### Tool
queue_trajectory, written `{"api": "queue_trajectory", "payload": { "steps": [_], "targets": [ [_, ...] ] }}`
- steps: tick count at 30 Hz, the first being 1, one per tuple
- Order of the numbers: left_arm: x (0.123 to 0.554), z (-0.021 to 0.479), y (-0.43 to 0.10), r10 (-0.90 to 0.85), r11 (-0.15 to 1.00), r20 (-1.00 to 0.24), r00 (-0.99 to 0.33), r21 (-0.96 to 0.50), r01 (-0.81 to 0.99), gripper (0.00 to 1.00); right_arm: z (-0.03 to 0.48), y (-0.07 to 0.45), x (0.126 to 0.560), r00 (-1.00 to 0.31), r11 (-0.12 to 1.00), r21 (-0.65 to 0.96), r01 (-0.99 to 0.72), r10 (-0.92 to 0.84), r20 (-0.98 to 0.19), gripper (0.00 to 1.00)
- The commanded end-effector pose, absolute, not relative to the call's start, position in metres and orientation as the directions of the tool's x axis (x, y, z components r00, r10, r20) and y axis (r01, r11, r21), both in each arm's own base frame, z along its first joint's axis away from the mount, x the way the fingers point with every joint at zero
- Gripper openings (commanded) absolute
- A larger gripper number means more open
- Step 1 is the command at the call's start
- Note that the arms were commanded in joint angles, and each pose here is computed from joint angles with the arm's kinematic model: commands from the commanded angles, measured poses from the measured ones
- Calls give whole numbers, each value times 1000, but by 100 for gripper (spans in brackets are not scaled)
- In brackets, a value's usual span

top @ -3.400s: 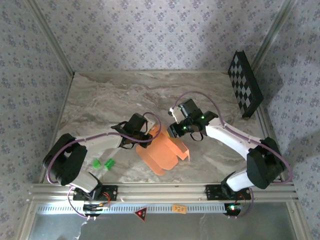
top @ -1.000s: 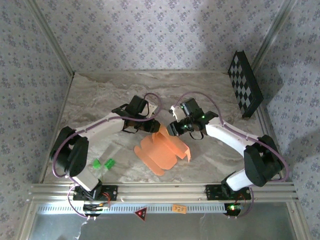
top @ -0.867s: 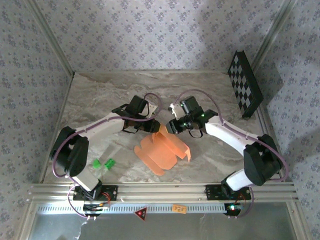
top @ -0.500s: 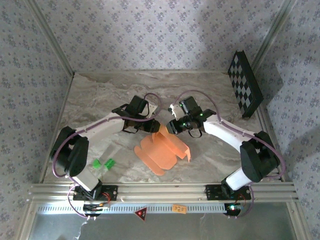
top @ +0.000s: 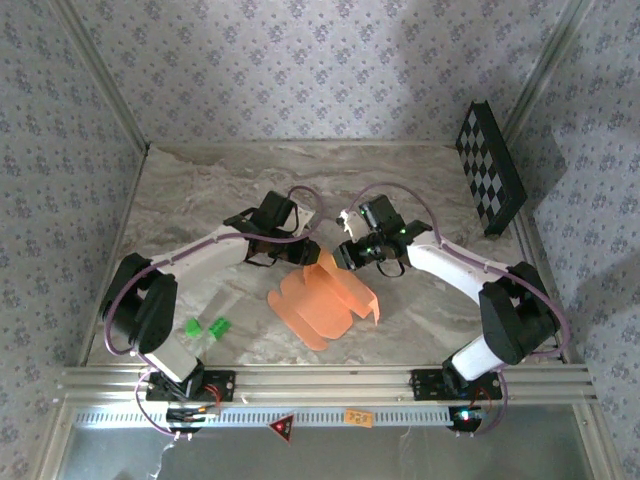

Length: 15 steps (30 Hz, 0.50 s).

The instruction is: Fold the paper box

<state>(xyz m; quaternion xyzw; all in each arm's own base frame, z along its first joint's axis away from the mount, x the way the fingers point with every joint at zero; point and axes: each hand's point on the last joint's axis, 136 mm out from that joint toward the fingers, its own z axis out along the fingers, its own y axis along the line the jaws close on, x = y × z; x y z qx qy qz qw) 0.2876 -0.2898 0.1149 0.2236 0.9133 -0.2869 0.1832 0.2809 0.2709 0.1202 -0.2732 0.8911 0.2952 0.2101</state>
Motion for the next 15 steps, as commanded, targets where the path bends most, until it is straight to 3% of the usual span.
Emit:
{"api": "queue_trajectory", "payload": {
  "steps": [1,9,15],
  "targets": [
    [288,117,-283,301,746,-464,-833,-430,508,33,108,267,275,-790,686,432,-586,-364,-493,22],
    [301,139,-258,255,791,-543,-800,-358,496,40,109,267,276,-790,689,428,-585,-363,-494,22],
    [298,149,-248,285,759,-626,-726,-316,570,44,109,266,276,-790,689,427,-585,-366,-492,22]
  ]
}}
